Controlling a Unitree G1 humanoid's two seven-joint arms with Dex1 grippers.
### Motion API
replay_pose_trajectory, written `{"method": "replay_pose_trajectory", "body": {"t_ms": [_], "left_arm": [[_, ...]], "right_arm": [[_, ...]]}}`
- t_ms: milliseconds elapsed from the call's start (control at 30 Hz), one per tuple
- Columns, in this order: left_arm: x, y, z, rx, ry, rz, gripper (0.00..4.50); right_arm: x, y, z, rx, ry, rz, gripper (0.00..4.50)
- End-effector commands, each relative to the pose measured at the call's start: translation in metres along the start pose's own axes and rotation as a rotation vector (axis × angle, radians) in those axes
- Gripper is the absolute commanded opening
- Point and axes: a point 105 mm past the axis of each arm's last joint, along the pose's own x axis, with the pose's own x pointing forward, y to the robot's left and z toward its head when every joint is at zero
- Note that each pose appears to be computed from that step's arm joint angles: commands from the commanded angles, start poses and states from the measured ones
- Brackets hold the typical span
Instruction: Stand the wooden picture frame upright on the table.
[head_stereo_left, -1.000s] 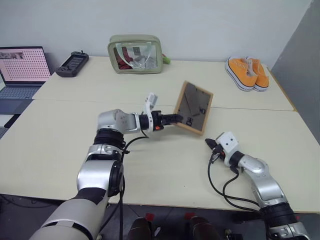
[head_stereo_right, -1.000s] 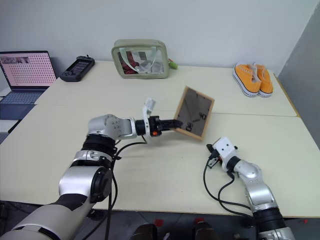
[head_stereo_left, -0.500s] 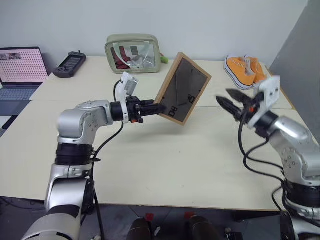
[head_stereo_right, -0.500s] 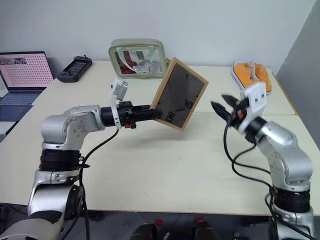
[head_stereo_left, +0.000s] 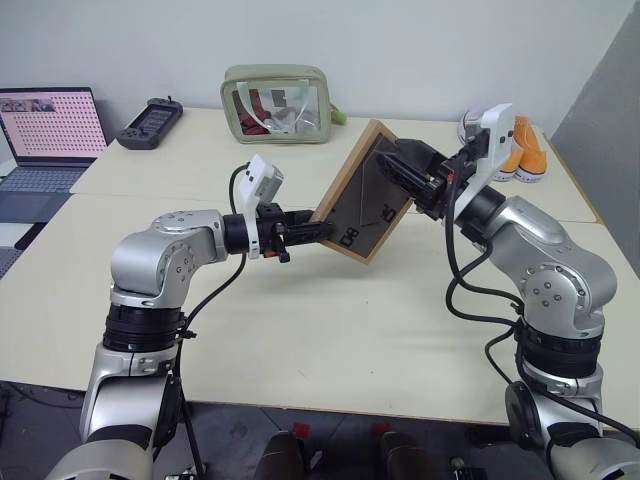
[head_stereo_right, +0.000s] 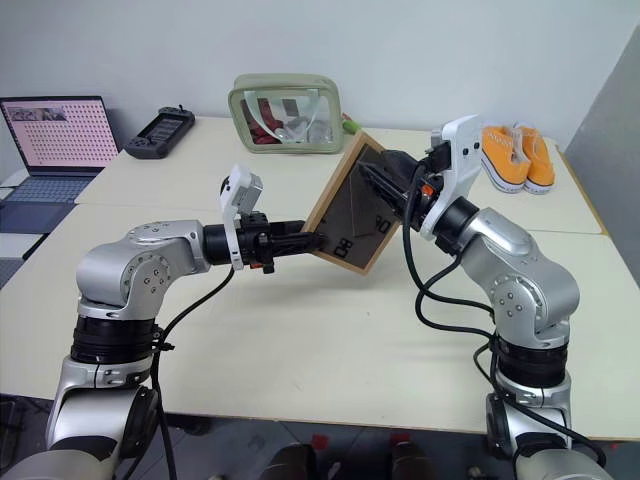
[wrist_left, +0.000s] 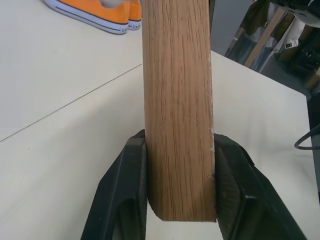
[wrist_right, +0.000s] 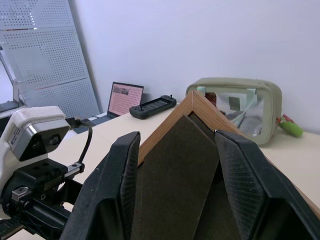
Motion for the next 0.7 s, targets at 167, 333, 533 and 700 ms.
{"method": "replay_pose_trajectory", "body": {"t_ms": [167, 333, 533, 700], "left_arm": [[-0.005, -0.006, 0.025, 0.072, -0.079, -0.015, 1.31], [-0.003, -0.006, 0.027, 0.074, -0.081, -0.023, 1.31], [0.000, -0.004, 0.030, 0.068, -0.091, -0.027, 1.31], [0.001, -0.003, 0.031, 0.063, -0.096, -0.027, 1.31]], "right_arm": [[-0.001, 0.000, 0.000, -0.028, -0.013, 0.011, 2.46], [-0.002, -0.007, -0.016, -0.032, 0.025, -0.004, 2.46], [-0.004, -0.008, -0.030, -0.054, 0.059, -0.004, 2.46], [-0.012, -0.018, -0.039, -0.097, 0.087, -0.038, 2.46]]}}
